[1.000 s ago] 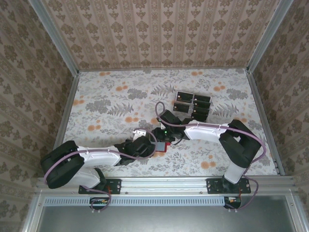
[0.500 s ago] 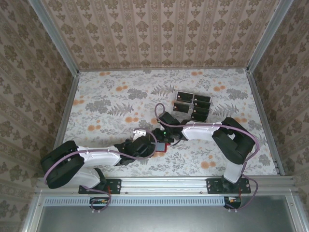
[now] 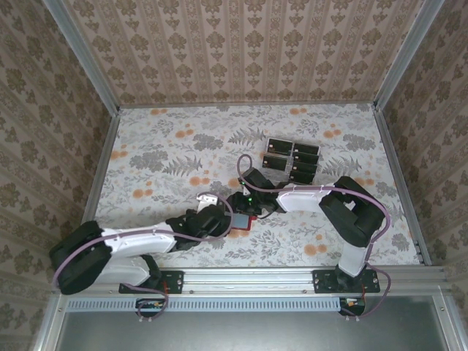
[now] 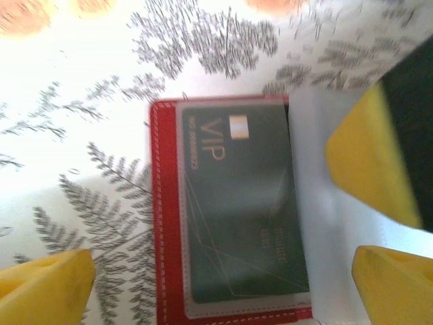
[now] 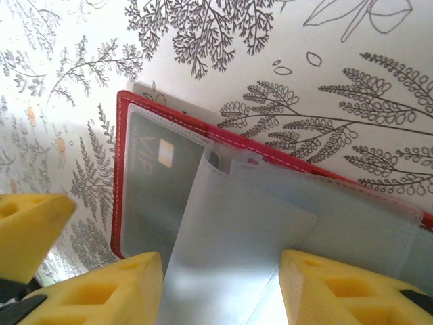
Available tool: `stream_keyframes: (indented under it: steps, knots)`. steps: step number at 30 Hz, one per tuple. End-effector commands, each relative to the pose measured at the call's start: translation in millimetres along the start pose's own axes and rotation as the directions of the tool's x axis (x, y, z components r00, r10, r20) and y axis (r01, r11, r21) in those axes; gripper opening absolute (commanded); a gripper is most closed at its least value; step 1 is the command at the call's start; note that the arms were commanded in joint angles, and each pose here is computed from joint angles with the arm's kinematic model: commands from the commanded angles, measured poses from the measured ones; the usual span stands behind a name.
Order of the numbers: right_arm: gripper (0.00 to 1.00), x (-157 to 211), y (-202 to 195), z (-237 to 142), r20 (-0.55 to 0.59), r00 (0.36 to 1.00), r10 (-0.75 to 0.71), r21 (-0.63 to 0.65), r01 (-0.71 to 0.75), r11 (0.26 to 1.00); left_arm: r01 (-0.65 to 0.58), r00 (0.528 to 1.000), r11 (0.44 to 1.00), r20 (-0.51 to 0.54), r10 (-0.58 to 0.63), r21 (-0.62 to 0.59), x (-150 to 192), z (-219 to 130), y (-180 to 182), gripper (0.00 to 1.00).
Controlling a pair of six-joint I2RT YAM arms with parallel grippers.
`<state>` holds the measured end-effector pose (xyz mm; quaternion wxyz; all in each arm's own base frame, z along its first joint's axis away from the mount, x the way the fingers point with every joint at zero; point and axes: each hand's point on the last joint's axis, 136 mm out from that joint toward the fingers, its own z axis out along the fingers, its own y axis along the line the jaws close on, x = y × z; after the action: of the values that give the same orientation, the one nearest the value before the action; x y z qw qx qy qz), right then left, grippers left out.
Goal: Put the credit cards into the card holder
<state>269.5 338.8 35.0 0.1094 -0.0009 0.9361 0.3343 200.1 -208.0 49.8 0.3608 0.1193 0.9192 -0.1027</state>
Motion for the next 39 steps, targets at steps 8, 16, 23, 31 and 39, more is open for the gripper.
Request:
stream_keyframes:
  steps: [8, 16, 23, 31, 39]
  knots:
    - [0.51, 4, 7, 8, -0.034, 0.998, 0.053, -0.071, -0.055, 0.996, 0.145, 0.985, 0.986, 0.110, -0.135, -0.082, -21, -35, 46, 1.00]
    - [0.51, -3, 27, 3, -0.023, 0.998, 0.065, -0.150, -0.068, 0.986, 0.172, 0.983, 0.981, 0.088, -0.164, -0.090, -11, -31, 54, 1.00]
    - [0.52, -3, 29, 6, -0.031, 0.997, 0.068, -0.151, -0.072, 0.986, 0.167, 0.984, 0.983, 0.077, -0.161, -0.072, -7, -26, 53, 1.00]
    - [0.51, 0, 21, 16, -0.046, 0.996, 0.080, -0.135, -0.086, 0.987, 0.106, 0.993, 0.993, 0.054, -0.109, 0.057, -9, -17, 23, 1.00]
    - [0.51, -2, 26, 18, -0.050, 0.996, 0.073, -0.146, -0.080, 0.986, 0.064, 0.997, 0.992, 0.029, -0.068, 0.113, -4, -9, 6, 1.00]
